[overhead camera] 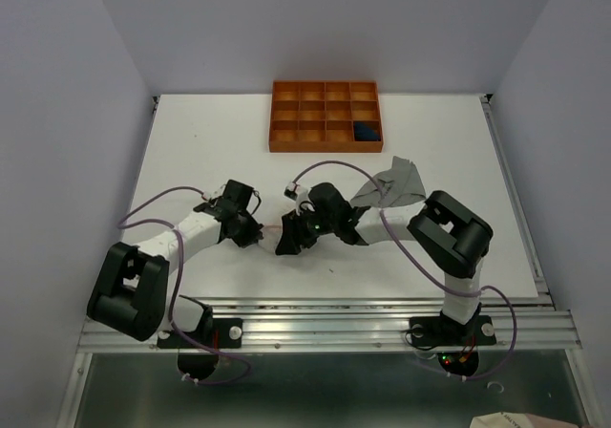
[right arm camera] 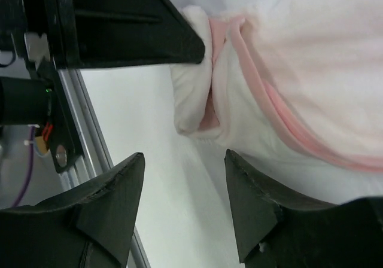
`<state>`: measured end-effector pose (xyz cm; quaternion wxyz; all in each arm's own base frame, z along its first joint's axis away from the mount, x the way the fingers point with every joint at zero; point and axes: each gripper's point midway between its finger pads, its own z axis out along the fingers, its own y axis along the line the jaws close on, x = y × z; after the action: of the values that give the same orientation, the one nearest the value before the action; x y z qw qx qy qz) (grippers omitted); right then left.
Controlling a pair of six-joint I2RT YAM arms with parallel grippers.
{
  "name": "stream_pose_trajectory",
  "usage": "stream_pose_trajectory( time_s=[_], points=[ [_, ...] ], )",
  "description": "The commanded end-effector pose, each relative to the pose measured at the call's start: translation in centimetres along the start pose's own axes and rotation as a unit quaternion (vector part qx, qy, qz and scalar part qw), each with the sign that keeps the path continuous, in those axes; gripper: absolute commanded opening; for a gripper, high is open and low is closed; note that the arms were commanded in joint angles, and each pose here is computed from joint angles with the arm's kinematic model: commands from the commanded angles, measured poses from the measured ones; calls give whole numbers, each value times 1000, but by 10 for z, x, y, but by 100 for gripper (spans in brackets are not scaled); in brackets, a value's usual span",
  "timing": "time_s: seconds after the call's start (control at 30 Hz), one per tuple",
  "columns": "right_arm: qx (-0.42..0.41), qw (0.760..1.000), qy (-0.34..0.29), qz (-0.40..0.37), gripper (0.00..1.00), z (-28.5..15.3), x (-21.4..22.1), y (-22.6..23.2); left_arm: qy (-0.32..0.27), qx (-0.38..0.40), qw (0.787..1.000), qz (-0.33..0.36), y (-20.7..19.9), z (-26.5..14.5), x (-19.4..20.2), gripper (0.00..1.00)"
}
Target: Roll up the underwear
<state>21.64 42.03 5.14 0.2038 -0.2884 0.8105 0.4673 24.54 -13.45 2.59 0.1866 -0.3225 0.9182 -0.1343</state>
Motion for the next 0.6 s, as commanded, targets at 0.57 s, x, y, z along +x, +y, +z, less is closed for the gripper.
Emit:
stream_pose_trajectory(
  time_s=[0.57],
  points=[
    [93, 931, -73, -346, 66, 7, -15, 70, 103, -224, 968, 47, 51, -34, 17, 0]
  ],
)
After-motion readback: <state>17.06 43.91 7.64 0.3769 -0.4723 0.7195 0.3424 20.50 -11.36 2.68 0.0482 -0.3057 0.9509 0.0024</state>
